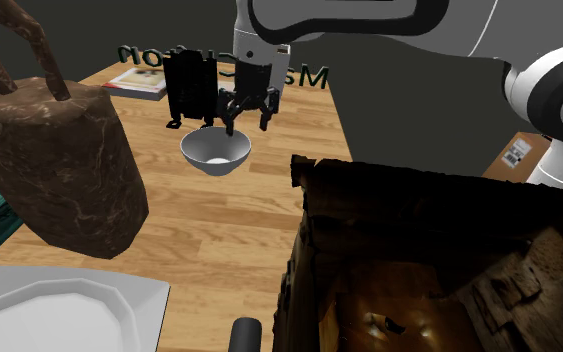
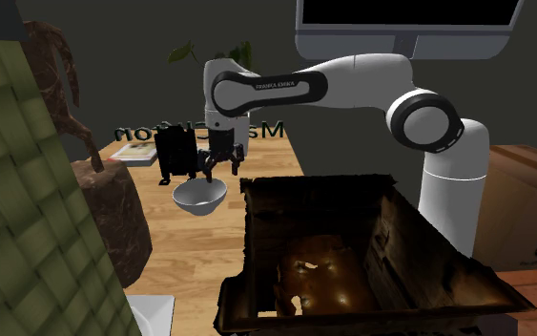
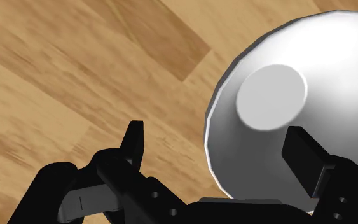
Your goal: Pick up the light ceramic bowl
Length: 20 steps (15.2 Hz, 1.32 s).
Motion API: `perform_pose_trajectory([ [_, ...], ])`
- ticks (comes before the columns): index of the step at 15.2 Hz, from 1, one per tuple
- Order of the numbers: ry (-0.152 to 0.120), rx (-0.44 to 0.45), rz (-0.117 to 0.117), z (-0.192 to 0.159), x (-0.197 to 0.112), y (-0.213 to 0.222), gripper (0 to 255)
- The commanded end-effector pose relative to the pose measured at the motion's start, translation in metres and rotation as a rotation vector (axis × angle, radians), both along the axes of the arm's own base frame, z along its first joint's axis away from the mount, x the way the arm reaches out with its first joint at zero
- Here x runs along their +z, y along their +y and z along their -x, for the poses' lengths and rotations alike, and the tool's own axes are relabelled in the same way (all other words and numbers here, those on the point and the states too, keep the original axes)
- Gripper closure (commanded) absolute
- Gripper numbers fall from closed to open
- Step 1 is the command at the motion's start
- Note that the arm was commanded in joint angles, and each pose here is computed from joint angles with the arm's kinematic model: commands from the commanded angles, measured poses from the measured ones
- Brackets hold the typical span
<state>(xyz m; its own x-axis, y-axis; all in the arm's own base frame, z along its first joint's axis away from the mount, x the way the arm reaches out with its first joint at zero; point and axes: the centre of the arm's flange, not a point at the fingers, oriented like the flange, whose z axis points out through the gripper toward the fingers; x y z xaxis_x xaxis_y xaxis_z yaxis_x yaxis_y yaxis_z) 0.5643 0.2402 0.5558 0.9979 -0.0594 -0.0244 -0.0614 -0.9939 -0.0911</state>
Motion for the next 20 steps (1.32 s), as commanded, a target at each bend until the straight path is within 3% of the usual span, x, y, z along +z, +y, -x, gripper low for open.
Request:
perform_pose_trajectory([
  [1, 0.000, 0.000, 0.000, 0.000, -0.002, 0.000, 0],
  [2, 0.000, 0.000, 0.000, 0.000, -0.002, 0.000, 255],
  [11, 0.000, 0.000, 0.000, 0.000, -0.002, 0.000, 255],
  [20, 0.000, 0.000, 0.000, 0.000, 0.045, 0.000, 255],
])
